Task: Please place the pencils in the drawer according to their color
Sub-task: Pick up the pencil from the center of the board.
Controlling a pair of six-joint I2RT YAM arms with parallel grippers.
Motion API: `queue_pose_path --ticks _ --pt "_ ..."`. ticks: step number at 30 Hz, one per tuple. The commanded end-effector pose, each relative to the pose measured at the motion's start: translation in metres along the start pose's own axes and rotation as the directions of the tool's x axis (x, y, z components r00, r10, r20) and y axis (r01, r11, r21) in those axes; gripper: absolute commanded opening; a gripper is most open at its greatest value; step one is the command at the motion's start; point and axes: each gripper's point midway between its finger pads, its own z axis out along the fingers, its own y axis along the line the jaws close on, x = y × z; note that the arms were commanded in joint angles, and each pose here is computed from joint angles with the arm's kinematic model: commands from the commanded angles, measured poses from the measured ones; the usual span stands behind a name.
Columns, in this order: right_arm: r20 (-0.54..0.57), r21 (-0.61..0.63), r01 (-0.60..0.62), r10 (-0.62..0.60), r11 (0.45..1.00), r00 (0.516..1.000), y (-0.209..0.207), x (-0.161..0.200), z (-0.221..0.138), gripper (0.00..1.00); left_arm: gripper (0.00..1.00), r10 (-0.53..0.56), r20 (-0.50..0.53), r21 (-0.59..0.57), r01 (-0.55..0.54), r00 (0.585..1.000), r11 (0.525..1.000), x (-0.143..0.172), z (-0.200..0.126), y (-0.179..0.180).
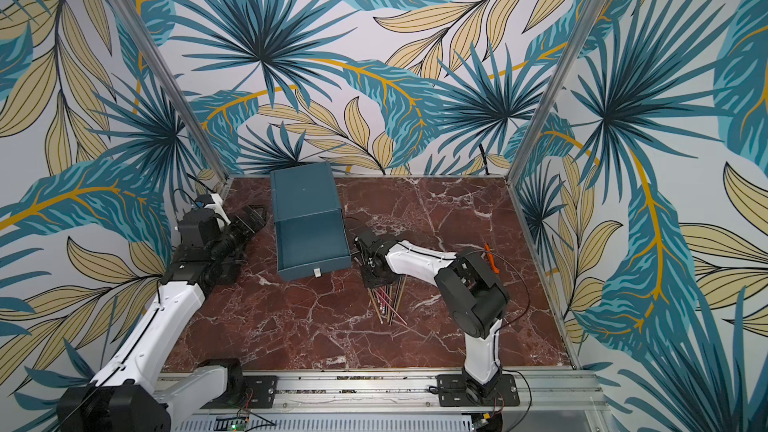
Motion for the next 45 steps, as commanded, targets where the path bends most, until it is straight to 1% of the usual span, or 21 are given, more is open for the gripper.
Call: queue_pose_path --ticks 1,7,11,14,16,22,31,34,36,40,45 --pt "-0.040 0.048 -0.014 0.016 0.999 0.999 -0.012 0.014 0.016 0.26 0.98 -0.001 0.001 -0.005 0.001 1.000 1.000 0.001 -0.002 0.006" --pt "-0.036 0.058 -0.002 0.004 0.998 0.999 -0.014 0.012 0.019 0.20 0.98 -0.004 -0.001 0.001 0.004 1.000 1.000 0.001 -0.002 0.004" --pt "-0.034 0.057 0.009 -0.007 0.998 0.999 -0.015 0.011 0.019 0.14 0.98 -0.005 0.000 0.004 0.005 1.000 1.000 0.000 -0.003 0.004" --pt "-0.021 0.050 0.018 -0.017 0.999 1.000 -0.014 0.009 0.014 0.09 0.98 -0.006 0.001 0.007 0.006 1.000 1.000 0.000 -0.003 0.003" --pt "-0.008 0.044 0.023 -0.023 0.999 1.000 -0.012 0.006 0.008 0.07 0.98 -0.006 0.002 0.007 0.006 1.000 1.000 -0.001 -0.003 0.003" --pt "0.048 0.048 0.024 -0.026 0.999 0.999 -0.014 -0.004 -0.021 0.06 0.99 -0.005 0.006 0.010 0.005 1.000 1.000 -0.002 -0.004 0.002" --pt "0.129 0.051 0.016 -0.022 0.999 0.991 -0.020 -0.010 -0.069 0.06 0.99 -0.005 0.007 0.013 0.005 1.000 1.000 -0.002 -0.004 0.001" --pt "0.148 0.051 0.014 -0.022 0.999 0.989 -0.023 -0.009 -0.078 0.06 0.99 -0.006 0.007 0.015 0.006 1.000 1.000 -0.002 -0.003 0.001" --pt "0.136 0.044 0.014 -0.020 0.999 0.990 -0.022 -0.007 -0.075 0.06 0.99 -0.008 0.007 0.016 0.008 1.000 1.000 -0.002 -0.003 0.001" --pt "0.072 0.054 0.018 -0.022 0.998 0.997 -0.021 0.001 -0.051 0.03 0.99 -0.012 0.003 0.016 0.012 1.000 1.000 -0.001 -0.003 0.001" --pt "0.027 0.058 0.021 -0.023 0.998 0.999 -0.018 0.002 -0.026 0.02 0.99 -0.007 0.003 0.020 0.007 1.000 1.000 -0.002 -0.005 -0.001"
